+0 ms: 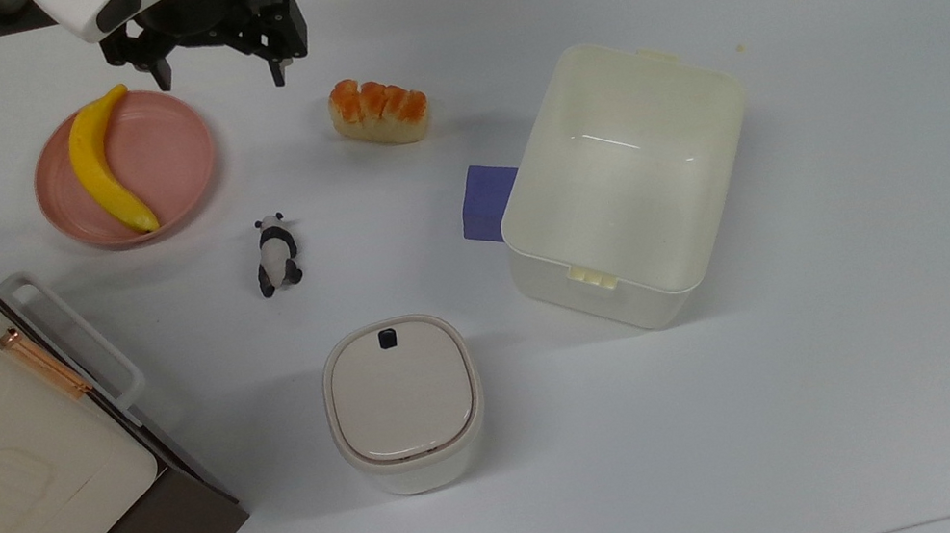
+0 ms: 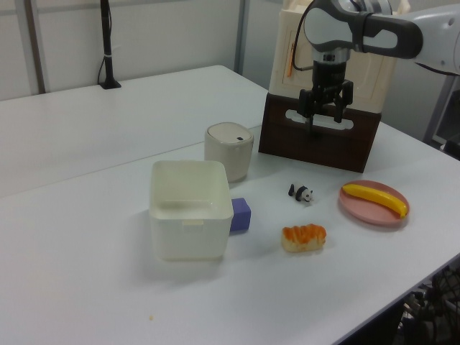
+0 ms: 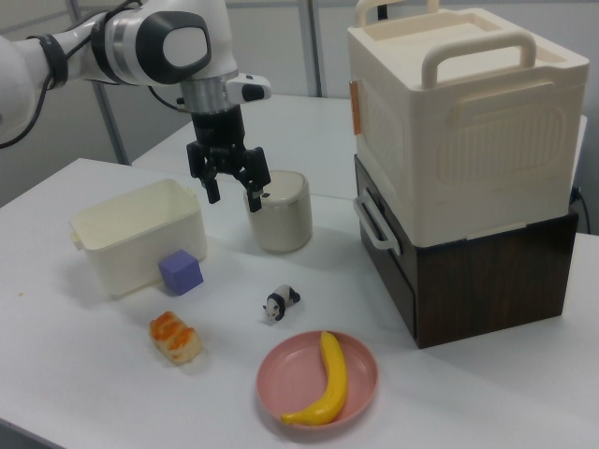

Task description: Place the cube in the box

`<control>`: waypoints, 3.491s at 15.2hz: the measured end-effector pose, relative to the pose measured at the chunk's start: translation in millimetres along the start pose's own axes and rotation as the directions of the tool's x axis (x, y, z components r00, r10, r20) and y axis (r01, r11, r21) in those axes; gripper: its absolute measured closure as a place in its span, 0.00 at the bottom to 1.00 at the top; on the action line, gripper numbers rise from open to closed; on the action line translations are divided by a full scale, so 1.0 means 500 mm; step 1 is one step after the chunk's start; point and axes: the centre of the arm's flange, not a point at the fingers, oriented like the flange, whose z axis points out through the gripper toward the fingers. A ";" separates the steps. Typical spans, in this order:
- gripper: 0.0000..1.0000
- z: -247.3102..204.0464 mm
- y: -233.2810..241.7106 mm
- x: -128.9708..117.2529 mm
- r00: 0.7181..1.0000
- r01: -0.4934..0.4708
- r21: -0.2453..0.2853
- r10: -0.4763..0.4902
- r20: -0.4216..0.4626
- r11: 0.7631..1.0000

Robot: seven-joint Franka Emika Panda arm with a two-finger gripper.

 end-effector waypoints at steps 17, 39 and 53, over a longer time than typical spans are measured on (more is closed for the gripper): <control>0.00 -0.036 -0.118 0.001 0.992 0.117 -0.009 -0.118 -0.044 0.993; 0.00 -0.050 -0.066 -0.005 0.984 0.172 0.017 -0.171 -0.048 0.985; 0.00 -0.016 -0.156 -0.011 0.771 0.636 0.070 -0.634 -0.055 0.768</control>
